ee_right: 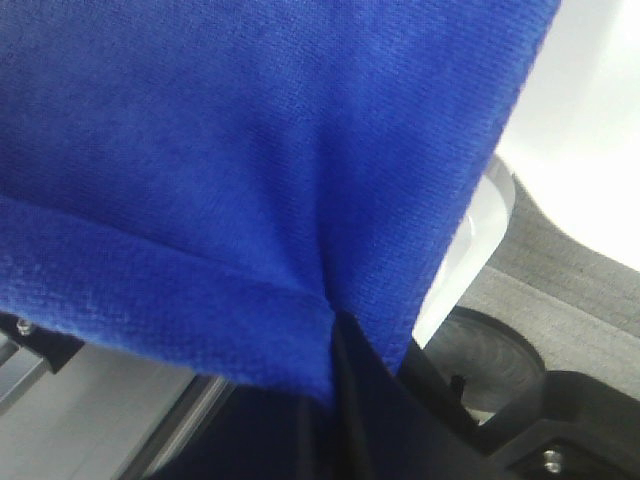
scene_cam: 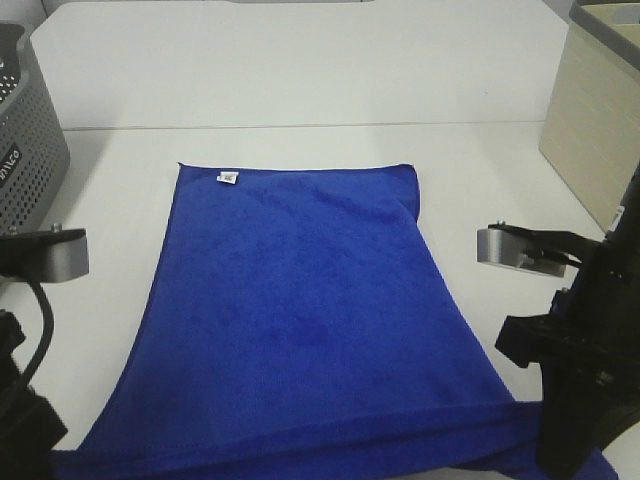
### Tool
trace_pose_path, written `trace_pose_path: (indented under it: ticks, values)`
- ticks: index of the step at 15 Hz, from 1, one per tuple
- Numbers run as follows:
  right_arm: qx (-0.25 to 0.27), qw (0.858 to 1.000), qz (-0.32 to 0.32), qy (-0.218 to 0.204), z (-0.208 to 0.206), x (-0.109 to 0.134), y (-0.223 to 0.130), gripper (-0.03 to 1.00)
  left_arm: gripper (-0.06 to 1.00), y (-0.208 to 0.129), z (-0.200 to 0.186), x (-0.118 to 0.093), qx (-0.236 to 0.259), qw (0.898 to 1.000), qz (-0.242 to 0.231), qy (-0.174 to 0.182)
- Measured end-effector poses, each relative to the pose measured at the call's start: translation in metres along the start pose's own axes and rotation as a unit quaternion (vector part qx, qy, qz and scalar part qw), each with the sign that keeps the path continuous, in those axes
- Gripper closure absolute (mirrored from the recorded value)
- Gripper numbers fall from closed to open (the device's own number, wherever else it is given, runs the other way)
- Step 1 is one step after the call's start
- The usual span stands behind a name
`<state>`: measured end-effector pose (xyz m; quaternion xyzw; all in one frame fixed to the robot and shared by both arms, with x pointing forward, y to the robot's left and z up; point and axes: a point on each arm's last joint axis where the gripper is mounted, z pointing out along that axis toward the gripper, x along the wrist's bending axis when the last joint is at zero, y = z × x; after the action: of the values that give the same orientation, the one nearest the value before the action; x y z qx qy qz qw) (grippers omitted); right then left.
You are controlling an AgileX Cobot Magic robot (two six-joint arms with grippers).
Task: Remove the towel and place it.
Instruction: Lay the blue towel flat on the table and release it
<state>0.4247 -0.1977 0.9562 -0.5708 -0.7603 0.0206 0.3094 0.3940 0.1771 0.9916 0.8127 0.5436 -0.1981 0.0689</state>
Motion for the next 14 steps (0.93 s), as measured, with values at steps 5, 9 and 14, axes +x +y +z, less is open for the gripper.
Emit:
trace_pose_path:
  ticks: [5,9,14]
  values:
    - [0.035,0.999,0.009,0.010,0.014,-0.006,0.003,0.97,0.94,0.008,0.035,0.013,0.081,0.996,-0.028,-0.004]
    - [0.081,0.996,0.025,0.020,0.031,-0.015,0.016,0.97,0.94,0.018,0.063,0.023,0.146,0.989,-0.030,-0.009]
    - [0.134,0.989,0.053,0.028,0.052,-0.027,0.028,0.97,0.94,0.028,0.096,0.036,0.220,0.975,-0.030,-0.024]
